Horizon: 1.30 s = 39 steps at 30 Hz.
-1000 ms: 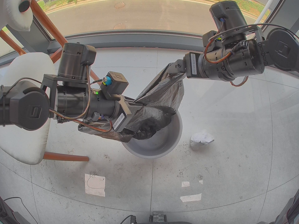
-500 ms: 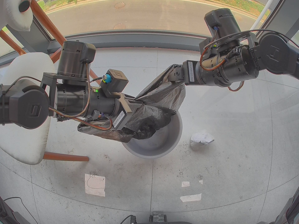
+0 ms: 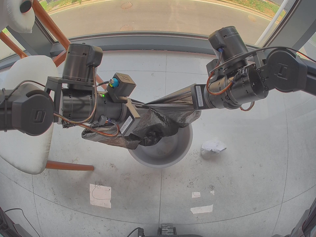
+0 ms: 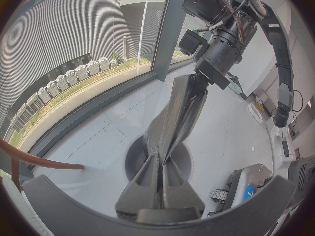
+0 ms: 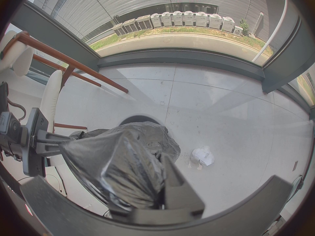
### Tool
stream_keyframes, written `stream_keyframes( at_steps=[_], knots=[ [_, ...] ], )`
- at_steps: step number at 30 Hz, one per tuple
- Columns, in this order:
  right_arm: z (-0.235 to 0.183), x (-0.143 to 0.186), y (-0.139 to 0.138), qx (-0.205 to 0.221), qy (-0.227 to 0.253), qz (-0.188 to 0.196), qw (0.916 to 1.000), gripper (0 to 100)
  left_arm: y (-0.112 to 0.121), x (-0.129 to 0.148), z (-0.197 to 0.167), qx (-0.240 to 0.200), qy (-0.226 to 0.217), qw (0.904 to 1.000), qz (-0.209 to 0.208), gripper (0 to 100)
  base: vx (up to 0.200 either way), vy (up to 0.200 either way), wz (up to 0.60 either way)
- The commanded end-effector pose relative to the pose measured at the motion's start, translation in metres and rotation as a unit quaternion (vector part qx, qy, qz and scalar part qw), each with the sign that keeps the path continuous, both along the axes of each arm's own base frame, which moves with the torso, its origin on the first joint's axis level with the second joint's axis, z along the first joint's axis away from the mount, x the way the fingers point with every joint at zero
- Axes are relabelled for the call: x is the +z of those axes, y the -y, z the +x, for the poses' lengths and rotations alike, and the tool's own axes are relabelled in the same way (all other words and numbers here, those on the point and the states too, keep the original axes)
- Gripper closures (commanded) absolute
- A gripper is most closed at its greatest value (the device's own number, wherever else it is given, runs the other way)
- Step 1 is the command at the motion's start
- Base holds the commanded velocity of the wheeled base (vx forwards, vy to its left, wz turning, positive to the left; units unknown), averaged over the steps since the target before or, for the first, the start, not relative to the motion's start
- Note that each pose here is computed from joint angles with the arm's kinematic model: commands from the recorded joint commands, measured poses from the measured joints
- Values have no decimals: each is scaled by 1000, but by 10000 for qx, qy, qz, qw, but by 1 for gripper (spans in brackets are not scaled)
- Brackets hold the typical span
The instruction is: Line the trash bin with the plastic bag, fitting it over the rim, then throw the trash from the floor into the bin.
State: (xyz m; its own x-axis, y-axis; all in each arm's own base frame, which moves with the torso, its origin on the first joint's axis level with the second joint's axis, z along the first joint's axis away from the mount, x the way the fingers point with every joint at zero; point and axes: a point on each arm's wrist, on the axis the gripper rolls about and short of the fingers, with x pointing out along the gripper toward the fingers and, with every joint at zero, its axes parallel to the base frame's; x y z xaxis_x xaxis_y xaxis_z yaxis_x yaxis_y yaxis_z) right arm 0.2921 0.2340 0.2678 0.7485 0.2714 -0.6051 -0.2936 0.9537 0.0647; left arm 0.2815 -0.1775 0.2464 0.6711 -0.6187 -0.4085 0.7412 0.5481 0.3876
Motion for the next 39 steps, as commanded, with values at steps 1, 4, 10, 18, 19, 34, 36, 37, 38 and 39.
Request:
stream_keyframes(
  at_steps=[1, 4, 10, 18, 19, 34, 36, 37, 38, 39],
  knots=[
    [1, 7, 2, -29, 93, 77, 9999, 100, 0, -1, 2, 73, -3, 10000, 16, 100, 0, 0, 0],
    [5, 11, 3, -81, 176, 166, 9997, 100, 4, 2, 8, 238, -35, 9996, -112, 100, 0, 0, 0],
    [25, 10, 7, -260, 247, 219, 9991, 100, 12, -2, 22, 292, -152, 9993, -176, 100, 0, 0, 0],
    [29, -3, 7, -261, 64, 105, 9996, 100, 15, -11, 27, 348, -315, 9987, -210, 100, 0, 0, 0],
    [29, -3, 7, -261, 64, 105, 9996, 100, 15, -11, 27, 348, -315, 9987, -210, 100, 0, 0, 0],
    [11, -3, 13, -176, -54, -1, 9998, 100, 12, -26, 20, 978, -807, 9898, -651, 0, 0, 0, 0],
    [8, -1, 13, -162, -52, 16, 9999, 100, 13, -19, 23, 958, -588, 9903, -818, 0, 0, 0, 0],
    [5, 2, 14, -142, -14, 38, 9999, 100, 12, -10, 22, 935, -469, 9903, -912, 0, 0, 0, 0],
    [4, 3, 14, -142, -8, 43, 9999, 100, 12, -6, 23, 937, -425, 9902, -945, 0, 0, 0, 0],
    [4, 3, 14, -134, -8, 43, 9999, 100, 11, -2, 23, 938, -370, 9900, -986, 0, 0, 0, 0]
  ],
)
